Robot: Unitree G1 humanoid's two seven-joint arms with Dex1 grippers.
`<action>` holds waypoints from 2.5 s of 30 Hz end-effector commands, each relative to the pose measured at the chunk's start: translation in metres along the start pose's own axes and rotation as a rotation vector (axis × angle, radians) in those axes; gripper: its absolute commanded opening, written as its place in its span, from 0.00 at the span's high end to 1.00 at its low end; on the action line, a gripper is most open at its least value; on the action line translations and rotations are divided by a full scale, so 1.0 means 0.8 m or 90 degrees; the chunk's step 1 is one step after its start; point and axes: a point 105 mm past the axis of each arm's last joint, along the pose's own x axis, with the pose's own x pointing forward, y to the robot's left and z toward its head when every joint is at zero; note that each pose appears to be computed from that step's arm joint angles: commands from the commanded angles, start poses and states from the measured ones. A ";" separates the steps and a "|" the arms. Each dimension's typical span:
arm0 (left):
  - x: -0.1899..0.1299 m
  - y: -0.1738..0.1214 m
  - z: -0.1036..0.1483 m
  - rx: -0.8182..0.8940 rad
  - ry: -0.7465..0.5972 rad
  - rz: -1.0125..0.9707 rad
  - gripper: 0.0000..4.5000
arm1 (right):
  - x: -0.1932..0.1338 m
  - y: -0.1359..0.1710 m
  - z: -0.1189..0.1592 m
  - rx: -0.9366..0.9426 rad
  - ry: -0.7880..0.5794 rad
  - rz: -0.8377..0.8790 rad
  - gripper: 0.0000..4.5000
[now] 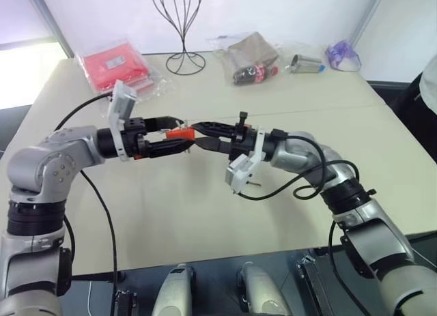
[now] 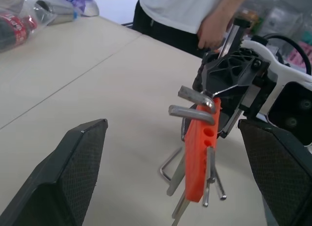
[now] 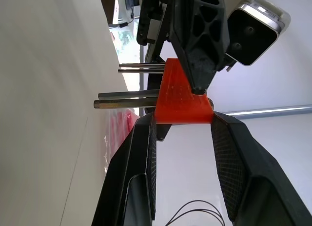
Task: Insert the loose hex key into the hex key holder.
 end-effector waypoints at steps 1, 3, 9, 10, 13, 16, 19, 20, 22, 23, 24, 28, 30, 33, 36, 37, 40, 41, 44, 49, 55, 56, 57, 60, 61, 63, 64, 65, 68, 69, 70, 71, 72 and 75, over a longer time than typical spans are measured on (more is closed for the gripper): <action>-0.005 -0.008 0.021 0.035 -0.027 -0.004 0.00 | 0.000 -0.022 -0.001 -0.018 -0.008 -0.027 0.77; -0.006 -0.008 0.020 0.034 -0.027 -0.002 0.00 | -0.001 -0.023 -0.002 -0.018 -0.006 -0.026 0.77; -0.011 -0.008 0.017 0.028 -0.026 0.003 0.00 | -0.003 -0.025 -0.004 -0.016 -0.002 -0.024 0.77; -0.012 -0.009 0.016 0.027 -0.025 0.003 0.00 | -0.003 -0.025 -0.005 -0.016 -0.002 -0.023 0.77; -0.014 -0.009 0.014 0.025 -0.023 0.005 0.00 | -0.004 -0.026 -0.006 -0.016 0.000 -0.023 0.77; -0.016 -0.009 0.014 0.026 -0.023 0.010 0.00 | -0.004 -0.028 -0.007 -0.015 0.000 -0.024 0.77; -0.017 -0.009 0.016 0.027 -0.025 0.012 0.00 | -0.004 -0.028 -0.007 -0.014 0.000 -0.024 0.77; -0.017 -0.009 0.016 0.027 -0.026 0.012 0.06 | -0.004 -0.028 -0.007 -0.014 0.000 -0.024 0.77; -0.017 -0.008 0.016 0.027 -0.026 0.013 0.19 | -0.004 -0.028 -0.006 -0.013 -0.001 -0.023 0.77; -0.017 -0.008 0.016 0.026 -0.028 0.014 0.30 | -0.004 -0.029 -0.006 -0.013 -0.001 -0.023 0.77; -0.017 -0.008 0.016 0.026 -0.030 0.014 0.41 | -0.004 -0.029 -0.005 -0.012 -0.002 -0.023 0.77; -0.014 -0.009 0.016 0.019 -0.038 0.008 0.89 | -0.004 -0.029 -0.003 -0.011 -0.005 -0.023 0.77; -0.011 -0.009 0.015 0.011 -0.043 0.000 1.00 | -0.004 -0.030 -0.002 -0.011 -0.005 -0.023 0.77; -0.006 -0.010 0.012 0.005 -0.045 -0.006 1.00 | -0.004 -0.032 0.000 -0.012 -0.006 -0.023 0.77; -0.003 -0.010 0.010 0.002 -0.045 -0.008 1.00 | -0.004 -0.033 0.003 -0.010 -0.008 -0.024 0.77; -0.002 -0.009 0.009 0.003 -0.044 -0.008 1.00 | -0.004 -0.033 0.004 -0.010 -0.009 -0.024 0.77; 0.000 -0.009 0.009 0.004 -0.042 -0.008 1.00 | -0.004 -0.034 0.006 -0.001 -0.009 -0.021 0.77; 0.001 -0.009 0.008 0.005 -0.041 -0.008 1.00 | -0.004 -0.034 0.006 0.001 -0.009 -0.020 0.77; 0.002 -0.009 0.008 0.007 -0.040 -0.007 1.00 | -0.004 -0.033 0.007 0.007 -0.006 -0.014 0.77; 0.001 -0.010 0.007 0.010 -0.037 -0.007 1.00 | -0.004 -0.030 0.006 0.014 0.004 0.001 0.20; -0.003 -0.009 0.010 0.043 -0.031 0.011 1.00 | -0.019 -0.016 -0.009 0.075 0.057 0.067 0.01; -0.004 -0.008 0.012 0.056 -0.030 0.019 1.00 | -0.027 -0.011 -0.019 0.114 0.088 0.091 0.01; -0.005 -0.007 0.013 0.069 -0.028 0.027 1.00 | -0.035 -0.006 -0.029 0.162 0.123 0.114 0.01; -0.007 -0.007 0.018 0.106 -0.026 0.041 1.00 | -0.061 0.003 -0.045 0.341 0.200 0.191 0.01; -0.007 -0.007 0.020 0.120 -0.029 0.048 1.00 | -0.069 0.004 -0.047 0.392 0.219 0.218 0.01; -0.006 -0.007 0.024 0.139 -0.036 0.057 1.00 | -0.078 0.005 -0.045 0.454 0.237 0.258 0.01; -0.004 -0.007 0.027 0.147 -0.043 0.060 1.00 | -0.085 0.008 -0.043 0.483 0.249 0.298 0.01; -0.003 -0.009 0.030 0.155 -0.050 0.062 1.00 | -0.095 0.014 -0.039 0.512 0.262 0.347 0.01; 0.004 -0.014 0.030 0.170 -0.059 0.067 1.00 | -0.116 0.029 -0.030 0.572 0.298 0.447 0.01; 0.005 -0.016 0.029 0.171 -0.062 0.068 1.00 | -0.119 0.035 -0.030 0.595 0.314 0.462 0.01; 0.006 -0.017 0.029 0.171 -0.064 0.070 1.00 | -0.119 0.039 -0.030 0.614 0.328 0.469 0.01; 0.006 -0.018 0.029 0.170 -0.066 0.072 1.00 | -0.119 0.043 -0.030 0.625 0.337 0.472 0.01; 0.006 -0.018 0.028 0.170 -0.068 0.075 1.00 | -0.118 0.047 -0.030 0.630 0.344 0.477 0.01; 0.005 -0.018 0.027 0.168 -0.068 0.081 1.00 | -0.115 0.060 -0.032 0.646 0.369 0.494 0.01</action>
